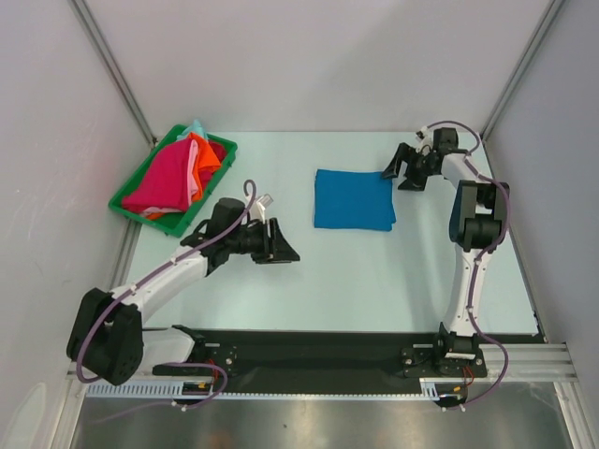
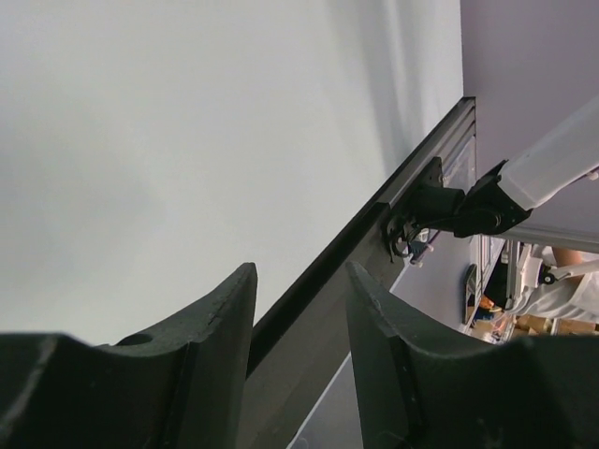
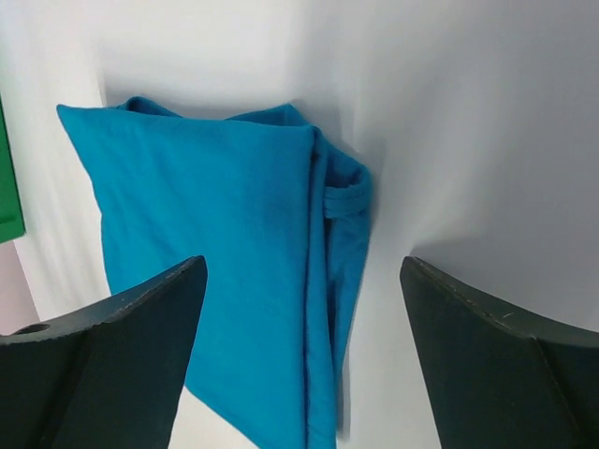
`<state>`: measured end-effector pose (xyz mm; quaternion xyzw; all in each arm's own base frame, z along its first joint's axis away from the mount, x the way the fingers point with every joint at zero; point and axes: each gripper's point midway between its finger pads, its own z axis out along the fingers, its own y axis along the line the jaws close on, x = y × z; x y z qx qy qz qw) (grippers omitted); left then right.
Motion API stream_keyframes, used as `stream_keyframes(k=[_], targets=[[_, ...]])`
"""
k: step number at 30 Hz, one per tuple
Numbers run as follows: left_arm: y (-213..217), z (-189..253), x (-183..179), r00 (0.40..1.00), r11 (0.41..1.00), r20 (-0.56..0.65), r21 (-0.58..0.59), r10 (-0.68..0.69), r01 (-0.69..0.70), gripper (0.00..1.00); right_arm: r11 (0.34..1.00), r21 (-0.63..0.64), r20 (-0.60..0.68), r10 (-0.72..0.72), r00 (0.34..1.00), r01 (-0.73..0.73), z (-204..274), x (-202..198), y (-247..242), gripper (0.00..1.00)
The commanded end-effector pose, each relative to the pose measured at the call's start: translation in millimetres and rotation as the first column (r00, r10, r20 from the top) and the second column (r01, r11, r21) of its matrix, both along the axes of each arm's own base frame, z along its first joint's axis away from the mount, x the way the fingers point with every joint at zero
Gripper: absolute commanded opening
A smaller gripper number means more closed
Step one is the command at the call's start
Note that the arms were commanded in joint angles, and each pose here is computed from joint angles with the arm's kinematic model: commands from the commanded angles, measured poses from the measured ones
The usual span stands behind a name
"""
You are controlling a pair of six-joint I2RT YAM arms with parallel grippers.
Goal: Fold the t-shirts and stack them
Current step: Neatly place the folded tshirt to the corner
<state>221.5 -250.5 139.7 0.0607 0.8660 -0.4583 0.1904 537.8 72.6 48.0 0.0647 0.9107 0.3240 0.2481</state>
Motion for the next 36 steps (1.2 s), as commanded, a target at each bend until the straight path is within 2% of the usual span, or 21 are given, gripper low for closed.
stream_keyframes(k=[1,5,8,9,11,12,13,17,18,20,22,23,26,28,31,32,34,36], targets=[[12,7,1,0.999,1.000,0.039,0.003,0.016,-0.017,0.48,0.998,-0.045,0.008,0.048,0.999,-0.047,-15,3,14,0.91],[18,7,3,0.999,0.999,0.034,0.001,0.034,-0.034,0.49,0.998,-0.016,-0.036,0.058,0.998,-0.059,-33,-8,33,0.85],[19,8,7,0.999,0.999,0.032,-0.005,0.042,-0.042,0.49,0.999,0.015,-0.052,0.029,0.998,-0.028,-42,-10,36,0.77],[20,7,7,0.999,0.999,0.029,-0.004,0.043,-0.043,0.49,0.999,0.023,-0.056,0.025,0.998,-0.024,-45,-10,37,0.65],[20,7,8,0.999,0.999,0.027,-0.002,0.044,-0.043,0.49,0.998,0.048,-0.063,0.033,0.997,-0.030,-47,-9,39,0.54],[21,6,7,0.999,0.999,0.023,0.001,0.043,-0.043,0.50,0.998,0.053,-0.061,0.031,0.998,-0.027,-44,-6,36,0.43],[22,4,6,0.999,0.999,0.019,0.005,0.045,-0.045,0.49,0.999,0.047,-0.064,0.031,0.997,-0.028,-45,-5,34,0.36],[25,0,-1,0.999,0.999,0.003,0.018,0.043,-0.043,0.49,0.999,0.036,-0.042,0.024,0.999,-0.022,-33,-2,22,0.19],[26,-1,-3,0.999,0.999,-0.004,0.022,0.041,-0.041,0.49,0.999,0.034,-0.037,0.018,0.999,-0.016,-29,-1,15,0.11],[27,-5,-6,0.999,0.999,-0.017,0.030,0.041,-0.040,0.49,1.000,0.029,-0.046,0.014,0.999,-0.013,-23,-2,8,0.02],[28,-9,-9,0.999,0.999,-0.035,0.036,0.035,-0.034,0.49,0.999,-0.010,-0.009,0.037,0.999,-0.037,-13,5,-4,0.00],[28,-10,-9,0.998,0.999,-0.042,0.037,0.037,-0.035,0.49,0.998,-0.043,-0.051,0.042,0.998,-0.044,-18,-2,-9,0.00],[27,-16,-12,0.997,0.999,-0.073,0.031,0.034,-0.032,0.50,0.976,-0.155,-0.034,0.151,0.988,-0.155,-12,-5,-25,0.00],[26,-21,-12,0.996,0.999,-0.084,0.030,0.032,-0.030,0.49,0.963,-0.240,-0.045,0.114,0.992,-0.121,-10,0,-53,0.00],[25,-31,-14,0.993,0.999,-0.109,0.022,0.036,-0.033,0.49,0.958,-0.277,-0.046,0.058,0.997,-0.069,-1,6,-90,0.00],[24,-33,-15,0.992,0.999,-0.124,0.017,0.036,-0.034,0.49,0.948,-0.316,-0.003,0.047,0.999,-0.045,13,17,-101,0.00],[24,-43,-17,0.987,0.999,-0.157,0.024,0.037,-0.033,0.49,0.922,-0.386,0.002,0.018,1.000,-0.016,9,25,-124,0.00],[24,-47,-17,0.987,0.999,-0.159,0.024,0.035,-0.031,0.49,0.897,-0.441,0.060,-0.005,0.998,0.031,20,38,-149,0.00]])
